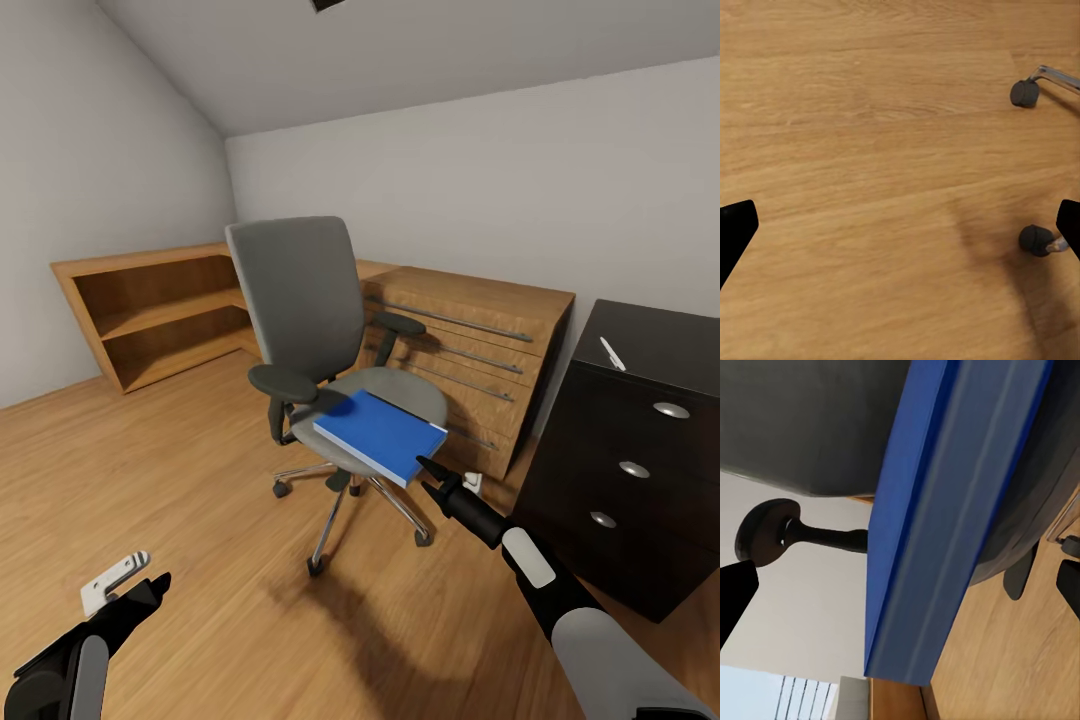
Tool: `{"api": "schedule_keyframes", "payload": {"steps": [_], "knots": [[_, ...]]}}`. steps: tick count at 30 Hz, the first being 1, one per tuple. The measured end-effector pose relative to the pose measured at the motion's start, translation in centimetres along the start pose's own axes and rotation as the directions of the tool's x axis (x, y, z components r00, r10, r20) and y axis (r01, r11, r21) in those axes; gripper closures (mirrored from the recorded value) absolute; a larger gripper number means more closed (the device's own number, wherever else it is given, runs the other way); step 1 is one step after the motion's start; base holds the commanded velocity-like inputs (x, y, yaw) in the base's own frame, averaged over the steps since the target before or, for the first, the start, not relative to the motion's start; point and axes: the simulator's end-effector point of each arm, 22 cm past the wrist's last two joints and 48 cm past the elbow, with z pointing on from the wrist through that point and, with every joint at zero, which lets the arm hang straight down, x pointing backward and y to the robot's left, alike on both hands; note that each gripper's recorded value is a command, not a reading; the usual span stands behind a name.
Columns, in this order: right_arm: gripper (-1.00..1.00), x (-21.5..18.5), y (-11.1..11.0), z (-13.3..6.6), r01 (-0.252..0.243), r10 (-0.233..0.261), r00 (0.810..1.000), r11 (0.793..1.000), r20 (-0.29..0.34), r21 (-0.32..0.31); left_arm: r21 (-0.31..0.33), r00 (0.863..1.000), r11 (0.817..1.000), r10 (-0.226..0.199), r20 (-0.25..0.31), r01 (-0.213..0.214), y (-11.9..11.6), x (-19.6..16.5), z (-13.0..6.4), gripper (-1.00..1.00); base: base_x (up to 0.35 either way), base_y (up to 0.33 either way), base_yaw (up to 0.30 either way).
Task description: In the bedroom, organize the workspace by keeping the computer under the desk, ensuring the monitor is on the desk, placing the keyboard on the desk next to the monitor, placing the mouse on the desk next to the keyboard, moving the folder from the swivel chair onto the desk next to the mouse, stacking the notebook on top of the folder with the pen on top of the notebook, and positioning the swivel chair next to the desk.
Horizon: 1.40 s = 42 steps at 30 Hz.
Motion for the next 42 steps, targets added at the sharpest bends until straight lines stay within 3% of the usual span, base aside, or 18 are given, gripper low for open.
{"api": "schedule_keyframes", "payload": {"steps": [11, 17, 42], "knots": [[-1.00, 0.0, -0.1, 0.0, 0.000, 0.000, 1.000, 1.000, 0.000, 0.006, -0.001, 1.000, 1.000, -0.002, 0.004, 0.002, 0.1, -0.2, -0.1, -1.00, 0.055, 0.000, 0.000], [-1.00, -1.0, -1.2, -0.4, -0.015, 0.013, 0.999, 0.999, 0.032, 0.050, -0.004, 1.000, 1.000, -0.002, 0.004, 0.002, 0.2, -0.2, -0.1, -1.00, 0.011, 0.000, 0.000], [-1.00, -1.4, -1.4, -0.5, -0.023, 0.021, 0.999, 0.998, 0.044, 0.056, 0.002, 1.000, 1.000, -0.003, 0.007, 0.003, 0.1, -0.3, -0.1, -1.00, 0.011, 0.006, 0.000]]}}
